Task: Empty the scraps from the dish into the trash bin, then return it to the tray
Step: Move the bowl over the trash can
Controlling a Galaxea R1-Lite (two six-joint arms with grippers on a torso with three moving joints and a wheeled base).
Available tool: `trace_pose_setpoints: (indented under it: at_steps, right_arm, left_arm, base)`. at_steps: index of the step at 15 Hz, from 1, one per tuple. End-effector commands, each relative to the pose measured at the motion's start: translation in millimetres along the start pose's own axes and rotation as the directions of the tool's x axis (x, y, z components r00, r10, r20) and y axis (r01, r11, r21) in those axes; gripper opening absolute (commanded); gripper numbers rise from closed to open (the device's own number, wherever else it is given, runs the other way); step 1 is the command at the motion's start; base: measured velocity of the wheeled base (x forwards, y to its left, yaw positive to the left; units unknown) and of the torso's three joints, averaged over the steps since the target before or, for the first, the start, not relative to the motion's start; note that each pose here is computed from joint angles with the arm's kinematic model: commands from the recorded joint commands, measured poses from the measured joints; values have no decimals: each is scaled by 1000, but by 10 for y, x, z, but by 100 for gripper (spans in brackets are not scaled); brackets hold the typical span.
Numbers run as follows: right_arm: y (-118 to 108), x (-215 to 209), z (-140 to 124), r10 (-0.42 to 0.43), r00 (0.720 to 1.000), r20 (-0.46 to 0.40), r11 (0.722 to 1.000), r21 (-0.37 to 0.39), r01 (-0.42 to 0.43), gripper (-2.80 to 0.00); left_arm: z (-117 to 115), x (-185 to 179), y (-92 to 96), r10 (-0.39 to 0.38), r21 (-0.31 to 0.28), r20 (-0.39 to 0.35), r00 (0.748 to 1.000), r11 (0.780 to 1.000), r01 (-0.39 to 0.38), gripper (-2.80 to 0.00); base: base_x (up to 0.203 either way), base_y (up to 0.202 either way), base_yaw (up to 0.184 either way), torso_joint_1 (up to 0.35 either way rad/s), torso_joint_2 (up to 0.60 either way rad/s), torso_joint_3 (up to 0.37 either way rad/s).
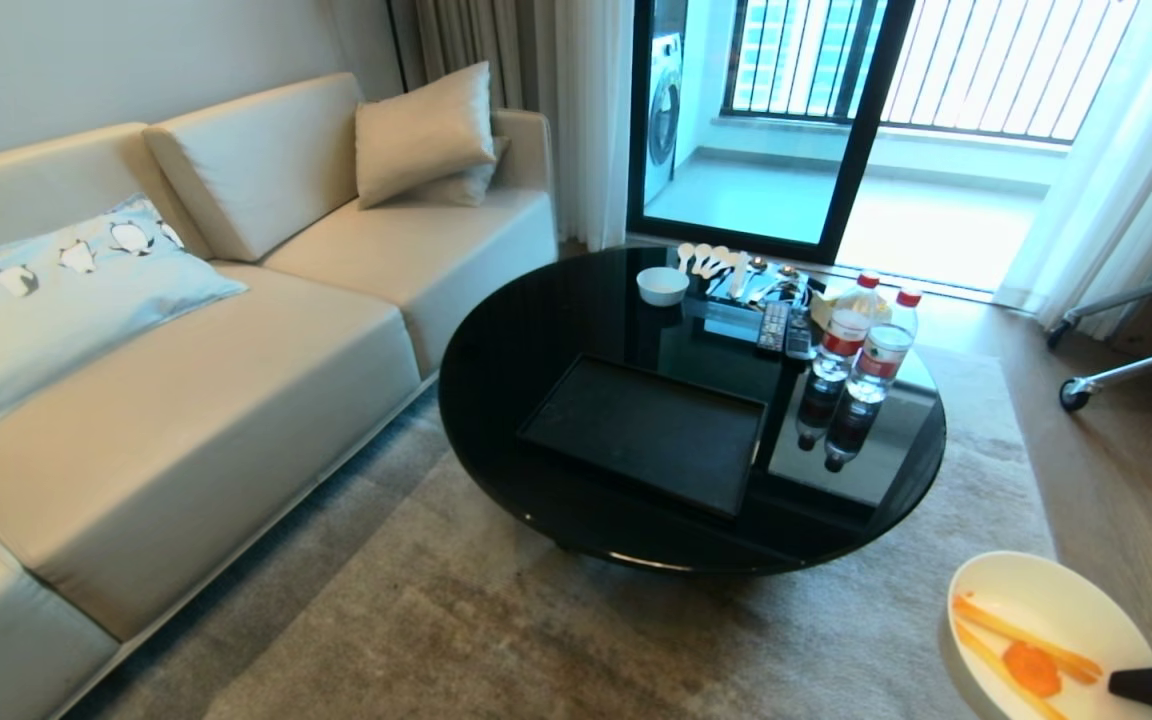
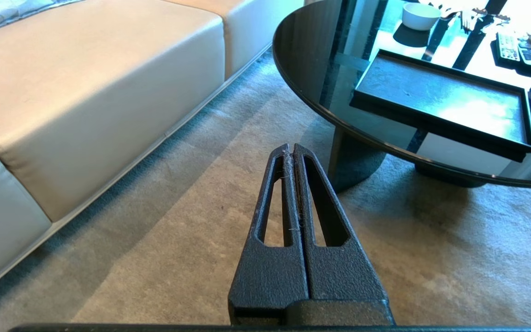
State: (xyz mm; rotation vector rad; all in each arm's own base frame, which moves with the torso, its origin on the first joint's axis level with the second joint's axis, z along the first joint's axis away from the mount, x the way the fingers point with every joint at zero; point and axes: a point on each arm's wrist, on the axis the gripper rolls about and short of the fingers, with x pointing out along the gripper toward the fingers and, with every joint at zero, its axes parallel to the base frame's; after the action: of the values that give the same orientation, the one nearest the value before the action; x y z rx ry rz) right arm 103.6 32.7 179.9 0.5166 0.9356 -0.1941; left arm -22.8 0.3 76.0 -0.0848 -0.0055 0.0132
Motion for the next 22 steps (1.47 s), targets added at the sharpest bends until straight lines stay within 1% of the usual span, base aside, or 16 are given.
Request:
trace_pose_setpoints:
  at_steps: [1,4,6,12,17,22]
  right_arm:
    - [-1,9,-6,-6,1000,-7,1000,2,6,-280]
    - [-2,15,-8,-8,1000,-10,1000,1,8,-280]
    - [0,19,-7,-10,1000,-11,1000,1,10,-280]
    - [-4,19,-9,-14,1000,-13,1000,3,14,-280]
    - [-6,16,-10,-18,1000,-13,999,40,19,-280]
    - [-6,17,-7,-19,1000,-11,999,41,19,-280]
  left_arm:
    - [1,0,0,0,-1,1,1000,1000,0,-280]
    - [1,0,0,0,-1,1,1000,1000,0,-280]
    - [1,0,0,0,-1,1,1000,1000,0,-280]
    - [1,0,0,0,-1,1,1000,1000,0,-280]
    - [1,0,0,0,-1,1,1000,1000,0,-280]
    - [1,0,0,0,-1,1,1000,1000,0,-280]
  base:
    - [0,0,0,0,0,0]
    - [0,0,0,0,0,0]
    - [2,7,-94,5,3,3]
    - [1,10,-166,3,1,2]
    - [0,10,-168,3,3,3]
    - [0,10,-167,0,2,5]
